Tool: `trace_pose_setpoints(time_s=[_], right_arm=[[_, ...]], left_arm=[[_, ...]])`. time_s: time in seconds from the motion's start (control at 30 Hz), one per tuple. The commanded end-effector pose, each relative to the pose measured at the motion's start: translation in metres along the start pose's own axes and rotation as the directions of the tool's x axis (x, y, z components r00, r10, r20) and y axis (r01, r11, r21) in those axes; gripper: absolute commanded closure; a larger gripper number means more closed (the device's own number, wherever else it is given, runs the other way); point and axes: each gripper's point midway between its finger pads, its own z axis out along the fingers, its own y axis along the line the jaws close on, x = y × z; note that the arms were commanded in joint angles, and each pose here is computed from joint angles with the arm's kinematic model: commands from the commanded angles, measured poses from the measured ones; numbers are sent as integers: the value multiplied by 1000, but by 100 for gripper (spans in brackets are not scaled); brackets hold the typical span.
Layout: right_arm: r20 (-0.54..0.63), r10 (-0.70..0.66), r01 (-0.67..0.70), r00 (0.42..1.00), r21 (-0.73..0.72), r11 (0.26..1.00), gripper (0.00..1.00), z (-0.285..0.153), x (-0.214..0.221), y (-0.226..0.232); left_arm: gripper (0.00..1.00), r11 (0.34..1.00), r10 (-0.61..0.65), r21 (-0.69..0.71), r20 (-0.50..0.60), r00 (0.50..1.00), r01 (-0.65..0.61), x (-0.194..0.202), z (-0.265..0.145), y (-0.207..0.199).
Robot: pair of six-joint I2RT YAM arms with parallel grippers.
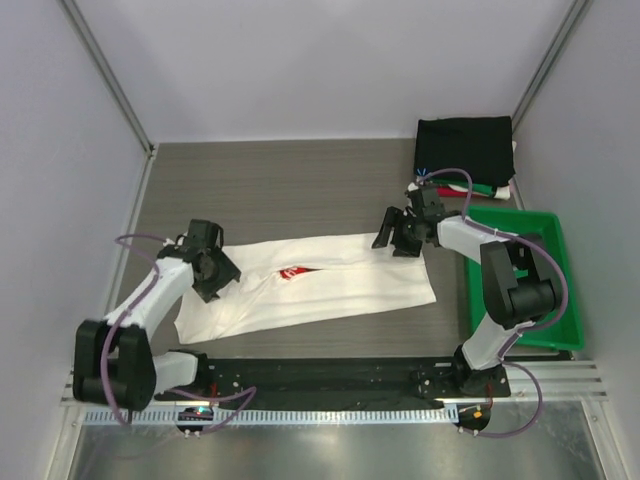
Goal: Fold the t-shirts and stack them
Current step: Fold the tshirt
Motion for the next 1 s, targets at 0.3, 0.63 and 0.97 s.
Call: trace_pose_setpoints(time_s=[0.3, 0.63, 0.97], right_arm=[[-108, 136, -122, 985, 126, 984, 33, -12, 129, -29], [-219, -32, -28, 975, -265, 964, 33, -66, 243, 129], [-2, -225, 210, 974, -350, 913, 25, -122, 193, 192]], left_arm=[[39, 1000, -2, -26, -20, 1000, 1, -17, 88, -46], [39, 952, 296, 110, -68, 953, -287, -50, 116, -261], [23, 722, 474, 393, 318, 821, -569, -77, -61, -361]])
